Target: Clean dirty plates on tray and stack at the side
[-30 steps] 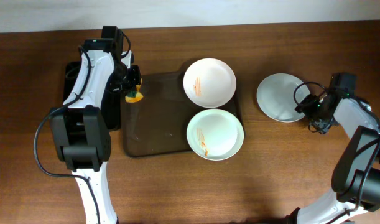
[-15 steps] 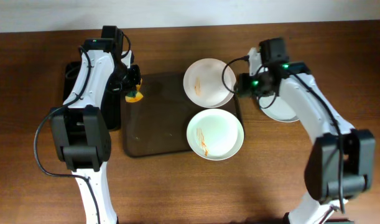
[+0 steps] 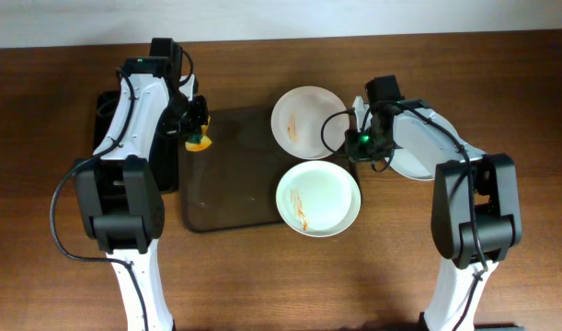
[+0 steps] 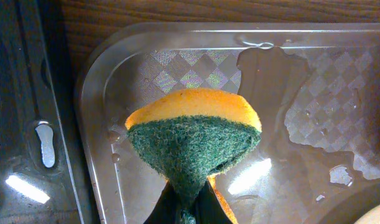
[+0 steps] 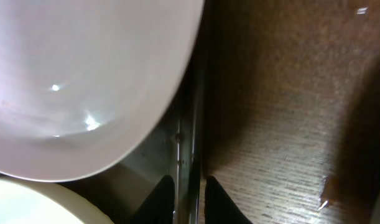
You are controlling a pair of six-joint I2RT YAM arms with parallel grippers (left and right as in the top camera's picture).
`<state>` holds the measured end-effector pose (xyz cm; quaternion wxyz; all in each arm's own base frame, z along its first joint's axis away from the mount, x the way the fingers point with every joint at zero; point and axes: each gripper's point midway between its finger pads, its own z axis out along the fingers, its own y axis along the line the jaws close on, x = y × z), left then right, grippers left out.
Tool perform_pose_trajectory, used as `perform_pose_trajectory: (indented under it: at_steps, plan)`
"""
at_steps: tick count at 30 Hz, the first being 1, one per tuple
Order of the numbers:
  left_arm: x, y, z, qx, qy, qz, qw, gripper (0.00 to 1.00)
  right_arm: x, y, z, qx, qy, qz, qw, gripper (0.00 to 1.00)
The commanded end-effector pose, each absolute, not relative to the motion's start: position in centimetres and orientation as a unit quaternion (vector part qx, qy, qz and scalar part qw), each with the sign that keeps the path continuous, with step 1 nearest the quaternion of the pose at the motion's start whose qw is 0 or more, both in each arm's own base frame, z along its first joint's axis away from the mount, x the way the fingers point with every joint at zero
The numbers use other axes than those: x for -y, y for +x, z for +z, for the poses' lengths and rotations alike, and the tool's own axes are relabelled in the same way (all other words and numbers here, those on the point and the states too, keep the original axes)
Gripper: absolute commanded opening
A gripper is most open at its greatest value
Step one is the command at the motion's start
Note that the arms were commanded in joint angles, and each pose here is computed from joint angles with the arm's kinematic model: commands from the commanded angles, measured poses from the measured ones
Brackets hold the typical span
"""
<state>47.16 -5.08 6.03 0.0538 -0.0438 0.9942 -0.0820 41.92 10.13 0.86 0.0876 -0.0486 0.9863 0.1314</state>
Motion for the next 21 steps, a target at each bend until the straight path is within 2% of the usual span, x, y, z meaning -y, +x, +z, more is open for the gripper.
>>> perform_pose_trajectory:
  at_steps: [1,3,12,21]
  plan:
    - [5.1,47.5,6.6,-0.994,-0.031,-0.081,0.065,0.01,-10.3,40.5,-0.4,-0.987,-0.052,0.134,0.066,0.11]
    - [5.1,47.5,6.6,-0.994,-0.031,-0.081,0.065,0.01,-10.2,40.0,-0.8,-0.988,-0.051,0.134,0.059,0.04]
    - [5.1,47.5,6.6,-0.994,-0.031,-0.081,0.065,0.01,-9.8,37.7,-0.9,-0.992,0.014,0.129,0.003,0.04]
    - [5.1,47.5,6.6,-0.994,-0.031,-0.081,0.065,0.01,-7.7,38.0,0.1,-0.988,0.075,0.131,0.006,0.04]
